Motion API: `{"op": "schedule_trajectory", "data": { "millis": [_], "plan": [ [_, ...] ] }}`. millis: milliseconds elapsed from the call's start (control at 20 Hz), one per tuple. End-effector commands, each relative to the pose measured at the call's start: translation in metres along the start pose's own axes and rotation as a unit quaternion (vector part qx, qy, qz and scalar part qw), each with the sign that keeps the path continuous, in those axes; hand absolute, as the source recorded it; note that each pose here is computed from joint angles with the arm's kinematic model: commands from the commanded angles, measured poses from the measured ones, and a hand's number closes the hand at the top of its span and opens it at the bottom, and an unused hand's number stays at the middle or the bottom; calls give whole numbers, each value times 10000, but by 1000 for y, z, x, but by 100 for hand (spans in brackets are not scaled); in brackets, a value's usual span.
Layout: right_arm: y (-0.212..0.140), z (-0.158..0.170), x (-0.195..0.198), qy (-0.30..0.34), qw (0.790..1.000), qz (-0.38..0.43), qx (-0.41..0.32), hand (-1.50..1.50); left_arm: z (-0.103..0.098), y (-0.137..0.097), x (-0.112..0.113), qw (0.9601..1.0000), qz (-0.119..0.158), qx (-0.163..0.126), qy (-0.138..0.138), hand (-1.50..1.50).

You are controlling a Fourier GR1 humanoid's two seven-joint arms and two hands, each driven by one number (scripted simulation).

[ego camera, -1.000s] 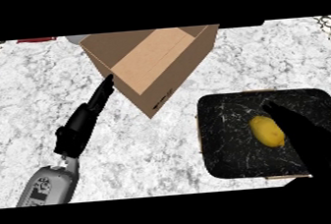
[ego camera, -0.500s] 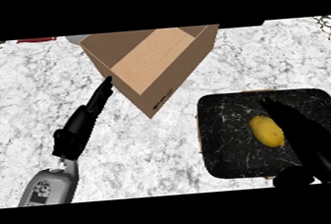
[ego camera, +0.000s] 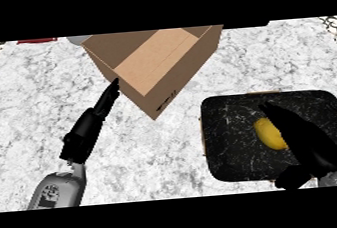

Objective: Pick the lemon from the tray and place it in the cardboard box

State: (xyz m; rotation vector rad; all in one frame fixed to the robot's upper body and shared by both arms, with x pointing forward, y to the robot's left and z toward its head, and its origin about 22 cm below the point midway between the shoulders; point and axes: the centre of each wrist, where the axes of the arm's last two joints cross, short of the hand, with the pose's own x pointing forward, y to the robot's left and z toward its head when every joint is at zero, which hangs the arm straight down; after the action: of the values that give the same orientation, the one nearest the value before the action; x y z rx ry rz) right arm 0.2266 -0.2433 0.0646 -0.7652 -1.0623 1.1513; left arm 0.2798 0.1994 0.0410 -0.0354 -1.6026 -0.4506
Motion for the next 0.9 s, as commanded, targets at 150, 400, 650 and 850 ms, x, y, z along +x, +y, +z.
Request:
{"op": "schedule_trajectory", "data": {
  "millis": [150, 400, 650, 850],
  "plan": [
    [14, -13, 4, 123, 9998, 75, 133, -150, -6, -1, 2, 10000, 7, 89, -17, 0],
    [28, -7, -18, 175, 9994, 219, 180, -150, 0, 3, -19, 10000, -34, -25, 49, 0],
    [27, -38, -8, 376, 9987, 338, 118, -150, 5, 0, 9, 9999, 16, 64, 93, 0],
    [48, -23, -14, 317, 9989, 295, 186, 150, -17, 24, -3, 10000, 37, -38, 11, 0]
  ]
}}
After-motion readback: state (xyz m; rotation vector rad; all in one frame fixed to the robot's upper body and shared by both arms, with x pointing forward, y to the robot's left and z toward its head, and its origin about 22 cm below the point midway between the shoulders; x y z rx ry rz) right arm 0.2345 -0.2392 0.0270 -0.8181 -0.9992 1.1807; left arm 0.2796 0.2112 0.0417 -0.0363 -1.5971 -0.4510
